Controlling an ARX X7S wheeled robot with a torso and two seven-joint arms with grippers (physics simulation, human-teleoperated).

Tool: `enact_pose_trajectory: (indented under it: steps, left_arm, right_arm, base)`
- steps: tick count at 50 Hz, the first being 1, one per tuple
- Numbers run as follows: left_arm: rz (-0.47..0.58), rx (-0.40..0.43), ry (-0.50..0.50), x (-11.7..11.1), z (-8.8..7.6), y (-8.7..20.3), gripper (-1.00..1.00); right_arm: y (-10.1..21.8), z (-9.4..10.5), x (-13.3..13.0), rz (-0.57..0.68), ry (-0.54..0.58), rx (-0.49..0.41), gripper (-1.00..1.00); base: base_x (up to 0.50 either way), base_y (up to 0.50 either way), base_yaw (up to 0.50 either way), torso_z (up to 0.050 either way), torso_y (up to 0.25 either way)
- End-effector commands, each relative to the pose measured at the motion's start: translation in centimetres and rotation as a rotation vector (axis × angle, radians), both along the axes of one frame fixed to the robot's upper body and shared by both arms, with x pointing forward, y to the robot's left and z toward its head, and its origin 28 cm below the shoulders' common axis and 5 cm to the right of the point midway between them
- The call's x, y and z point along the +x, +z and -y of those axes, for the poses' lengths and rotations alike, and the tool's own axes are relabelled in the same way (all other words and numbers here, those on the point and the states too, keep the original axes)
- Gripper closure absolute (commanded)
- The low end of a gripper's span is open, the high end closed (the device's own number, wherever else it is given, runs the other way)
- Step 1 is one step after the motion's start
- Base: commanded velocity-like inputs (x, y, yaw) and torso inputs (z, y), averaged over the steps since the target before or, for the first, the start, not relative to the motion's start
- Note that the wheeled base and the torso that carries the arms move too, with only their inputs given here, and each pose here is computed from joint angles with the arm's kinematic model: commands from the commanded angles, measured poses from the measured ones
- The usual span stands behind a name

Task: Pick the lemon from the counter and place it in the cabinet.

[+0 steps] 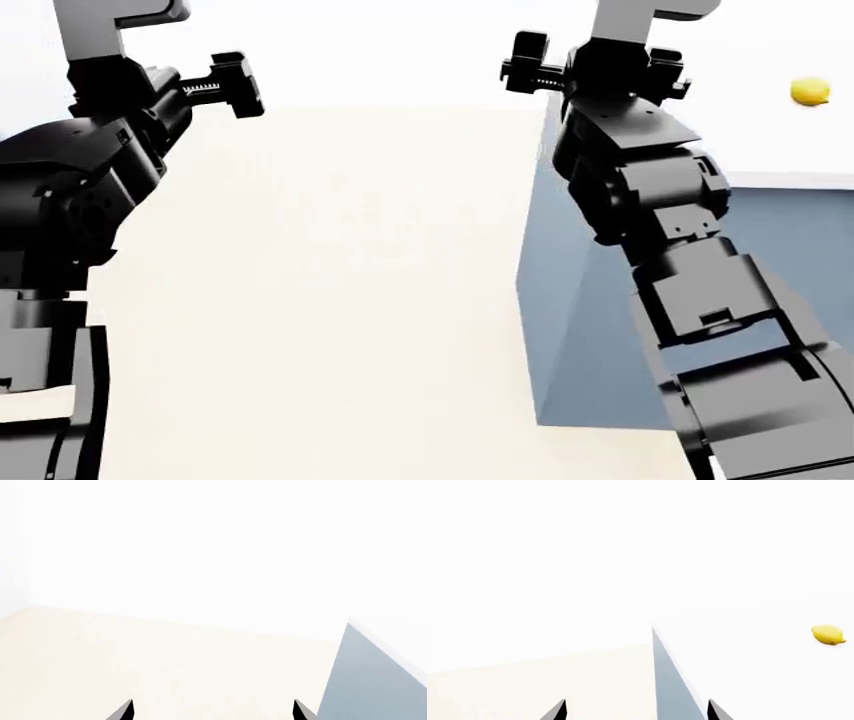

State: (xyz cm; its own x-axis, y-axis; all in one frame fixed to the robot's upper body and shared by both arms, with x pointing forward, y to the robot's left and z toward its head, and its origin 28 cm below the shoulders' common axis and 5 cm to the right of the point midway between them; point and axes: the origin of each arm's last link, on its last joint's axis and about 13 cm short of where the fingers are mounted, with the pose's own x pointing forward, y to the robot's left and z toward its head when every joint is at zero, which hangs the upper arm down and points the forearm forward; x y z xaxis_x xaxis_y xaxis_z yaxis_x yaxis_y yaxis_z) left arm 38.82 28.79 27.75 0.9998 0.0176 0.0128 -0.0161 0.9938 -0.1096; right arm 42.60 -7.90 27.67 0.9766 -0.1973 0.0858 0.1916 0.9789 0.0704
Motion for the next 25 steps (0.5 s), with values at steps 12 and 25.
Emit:
enact_pose_trajectory:
  steps: [12,25]
  left_arm:
    - [0.0,0.0,0.0,-0.02,0.0,-0.01,-1.0]
    - [-0.002,-0.003,0.0,0.05,0.0,-0.03,-1.0]
  right_arm:
    - [-0.03,0.0,-0.09,0.0,0.0,0.0,-1.0]
    - [-0.03,0.0,-0.09,0.0,0.001,0.0,-1.0]
  base:
    - [-0.5,-0.02,0.0,0.0,0.0]
    - [-0.5,-0.02,0.0,0.0,0.0]
